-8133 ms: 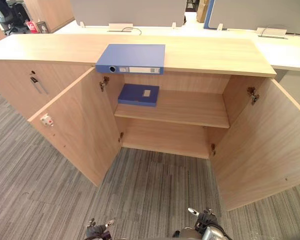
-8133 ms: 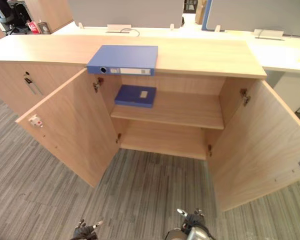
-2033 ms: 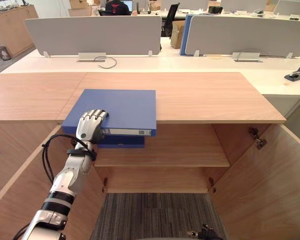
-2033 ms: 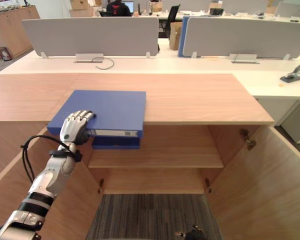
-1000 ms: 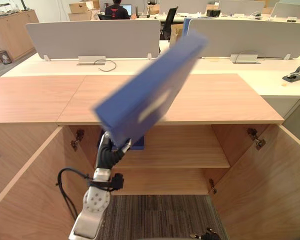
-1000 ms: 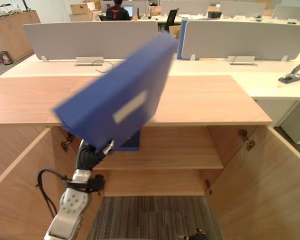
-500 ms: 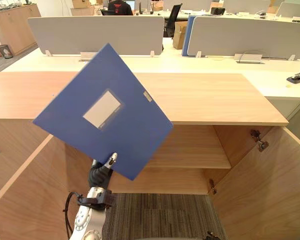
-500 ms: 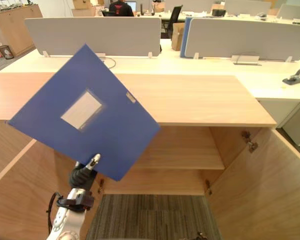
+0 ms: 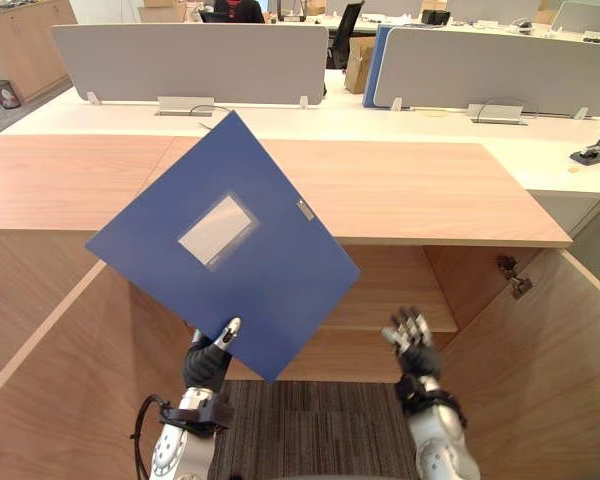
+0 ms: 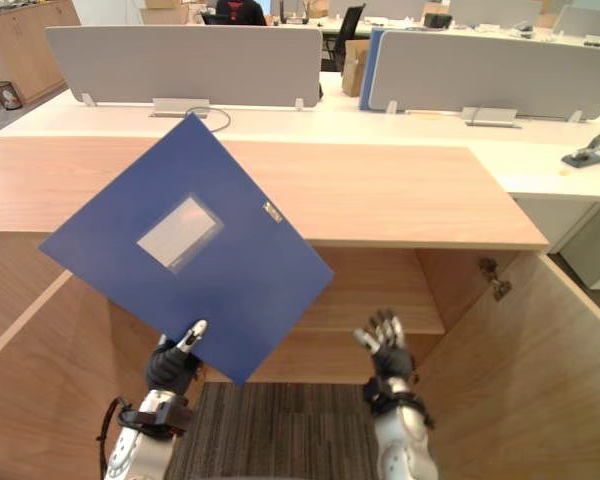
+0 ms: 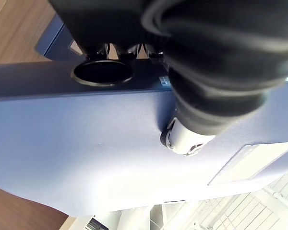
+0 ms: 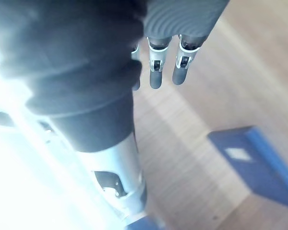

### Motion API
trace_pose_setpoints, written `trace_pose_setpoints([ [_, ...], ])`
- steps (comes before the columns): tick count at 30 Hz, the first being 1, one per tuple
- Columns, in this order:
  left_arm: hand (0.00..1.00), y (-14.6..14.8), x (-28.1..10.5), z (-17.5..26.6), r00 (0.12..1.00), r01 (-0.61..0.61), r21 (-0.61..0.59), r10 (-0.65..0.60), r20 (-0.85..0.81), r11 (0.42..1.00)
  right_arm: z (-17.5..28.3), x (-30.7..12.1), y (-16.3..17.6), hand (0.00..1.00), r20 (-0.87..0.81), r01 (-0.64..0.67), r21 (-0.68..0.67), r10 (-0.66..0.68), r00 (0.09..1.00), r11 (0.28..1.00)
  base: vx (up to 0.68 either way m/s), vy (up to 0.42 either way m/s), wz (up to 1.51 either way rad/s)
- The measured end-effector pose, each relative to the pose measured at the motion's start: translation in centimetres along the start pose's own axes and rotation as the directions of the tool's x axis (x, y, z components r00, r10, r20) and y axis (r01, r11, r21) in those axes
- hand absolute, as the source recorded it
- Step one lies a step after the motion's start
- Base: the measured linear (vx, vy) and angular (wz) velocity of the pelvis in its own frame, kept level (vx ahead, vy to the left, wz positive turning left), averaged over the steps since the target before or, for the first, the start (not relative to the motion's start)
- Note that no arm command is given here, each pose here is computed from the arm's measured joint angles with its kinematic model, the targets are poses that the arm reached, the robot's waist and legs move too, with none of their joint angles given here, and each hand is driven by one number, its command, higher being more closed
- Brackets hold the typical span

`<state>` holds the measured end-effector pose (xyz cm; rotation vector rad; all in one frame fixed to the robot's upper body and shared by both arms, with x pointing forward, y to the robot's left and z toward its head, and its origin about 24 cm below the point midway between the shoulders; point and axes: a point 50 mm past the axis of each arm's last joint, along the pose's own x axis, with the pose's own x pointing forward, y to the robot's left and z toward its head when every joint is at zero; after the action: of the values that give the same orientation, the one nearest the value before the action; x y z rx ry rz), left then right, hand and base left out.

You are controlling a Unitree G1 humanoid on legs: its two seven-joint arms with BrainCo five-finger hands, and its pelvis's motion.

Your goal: Walk over to the cabinet, pick up the folder, carry it to the office cabinet, place the folder inside the office cabinet, then close the office cabinet door

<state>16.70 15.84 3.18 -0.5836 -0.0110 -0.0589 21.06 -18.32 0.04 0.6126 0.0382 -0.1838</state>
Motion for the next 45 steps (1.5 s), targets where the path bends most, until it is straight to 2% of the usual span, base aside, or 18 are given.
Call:
trace_pose_setpoints([
  [6,1.0,1.4,0.4,1.8,0.997,-0.062,0.238,0.049,0.061,0.969,5.1,1.9,2.2,0.0,0.23,-0.056,-0.043,0.065,0.971,0.997,-0.01,0.011,-0.02],
  [9,1.0,1.9,0.9,3.3,0.988,-0.12,0.306,0.081,0.135,0.944,6.6,2.4,2.7,0.0,0.288,-0.07,-0.05,0.082,0.954,0.996,0.0,0.0,0.0],
  [14,1.0,2.6,1.3,4.6,0.974,-0.179,0.353,0.114,0.196,0.919,8.1,2.7,3.8,0.0,0.326,-0.138,-0.088,0.16,0.932,0.986,0.0,0.0,0.0],
  [20,1.0,2.7,1.3,4.8,0.973,-0.182,0.37,0.113,0.201,0.911,9.8,4.1,6.2,0.0,0.338,-0.31,-0.098,0.325,0.883,0.946,0.0,0.0,0.0],
  [25,1.0,2.4,1.6,4.8,0.977,-0.149,0.367,0.079,0.198,0.918,10.1,5.6,9.2,0.0,0.26,-0.467,-0.165,0.495,0.829,0.869,0.0,0.0,0.0],
  [32,1.0,0.9,2.2,4.1,0.989,-0.019,0.348,-0.034,0.144,0.937,8.8,8.5,11.9,0.0,0.058,-0.592,-0.231,0.619,0.784,0.772,0.0,0.0,0.0],
  [42,1.0,-1.5,3.0,3.9,0.975,0.158,0.348,-0.202,0.094,0.924,6.8,11.2,15.1,0.0,-0.189,-0.702,-0.262,0.678,0.711,0.663,0.0,0.0,0.0],
  [45,1.0,-1.6,3.0,4.2,0.971,0.176,0.355,-0.222,0.093,0.918,7.0,11.7,15.9,0.0,-0.238,-0.724,-0.285,0.686,0.688,0.628,0.0,0.0,0.0],
])
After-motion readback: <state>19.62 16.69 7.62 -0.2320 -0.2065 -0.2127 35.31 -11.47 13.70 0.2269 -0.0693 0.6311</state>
